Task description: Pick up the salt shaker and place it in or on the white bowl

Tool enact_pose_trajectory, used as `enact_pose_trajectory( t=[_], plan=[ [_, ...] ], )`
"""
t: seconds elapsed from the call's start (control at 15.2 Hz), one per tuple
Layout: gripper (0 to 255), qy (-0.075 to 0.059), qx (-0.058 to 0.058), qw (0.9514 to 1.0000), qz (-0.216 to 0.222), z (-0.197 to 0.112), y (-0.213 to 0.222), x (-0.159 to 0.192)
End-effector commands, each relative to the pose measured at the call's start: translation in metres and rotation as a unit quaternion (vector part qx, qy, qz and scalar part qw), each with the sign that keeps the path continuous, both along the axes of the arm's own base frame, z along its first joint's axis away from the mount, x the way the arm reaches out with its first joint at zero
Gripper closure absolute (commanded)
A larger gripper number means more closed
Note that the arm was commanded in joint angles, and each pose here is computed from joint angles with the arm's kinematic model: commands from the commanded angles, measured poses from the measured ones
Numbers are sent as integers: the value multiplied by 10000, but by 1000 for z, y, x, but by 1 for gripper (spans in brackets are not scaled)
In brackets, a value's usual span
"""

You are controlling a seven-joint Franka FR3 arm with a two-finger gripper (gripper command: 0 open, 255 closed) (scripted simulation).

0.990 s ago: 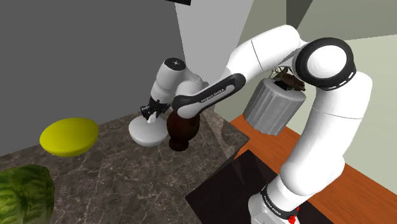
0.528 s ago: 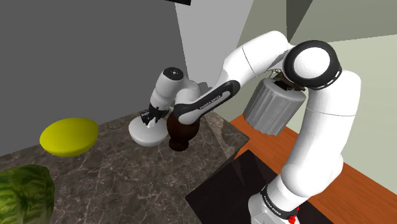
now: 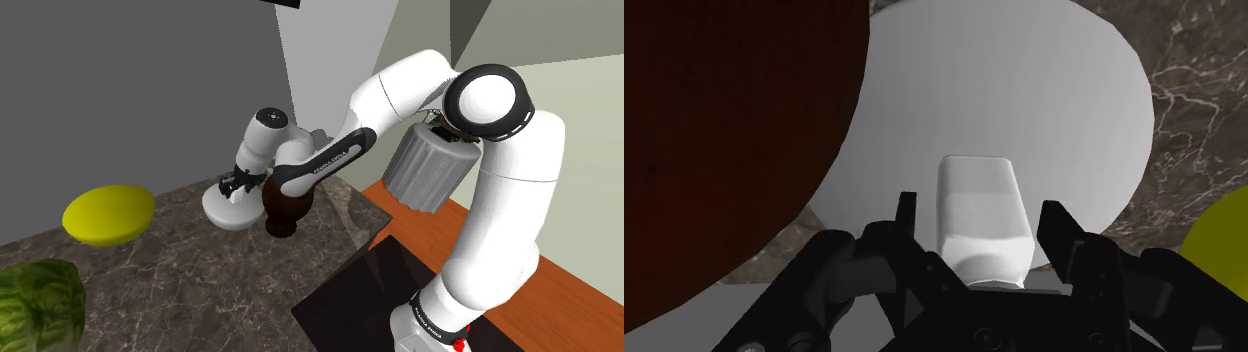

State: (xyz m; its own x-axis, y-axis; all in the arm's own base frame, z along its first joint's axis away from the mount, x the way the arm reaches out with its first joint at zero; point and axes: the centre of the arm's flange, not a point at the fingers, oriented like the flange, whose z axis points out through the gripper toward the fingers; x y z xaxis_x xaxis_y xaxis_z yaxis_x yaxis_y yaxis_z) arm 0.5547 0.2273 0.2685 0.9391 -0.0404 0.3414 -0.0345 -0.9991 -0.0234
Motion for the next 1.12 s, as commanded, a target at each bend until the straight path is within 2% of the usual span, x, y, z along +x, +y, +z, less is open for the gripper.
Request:
enact_pose_trajectory(
  t=[0.0, 0.26, 0.53, 1.06],
  plan=[
    [0, 0, 0, 10000, 0, 0, 0, 0],
    [0, 0, 0, 10000, 0, 0, 0, 0],
    [0, 0, 0, 10000, 0, 47, -1, -17],
    [0, 0, 0, 10000, 0, 47, -1, -17]
  ],
)
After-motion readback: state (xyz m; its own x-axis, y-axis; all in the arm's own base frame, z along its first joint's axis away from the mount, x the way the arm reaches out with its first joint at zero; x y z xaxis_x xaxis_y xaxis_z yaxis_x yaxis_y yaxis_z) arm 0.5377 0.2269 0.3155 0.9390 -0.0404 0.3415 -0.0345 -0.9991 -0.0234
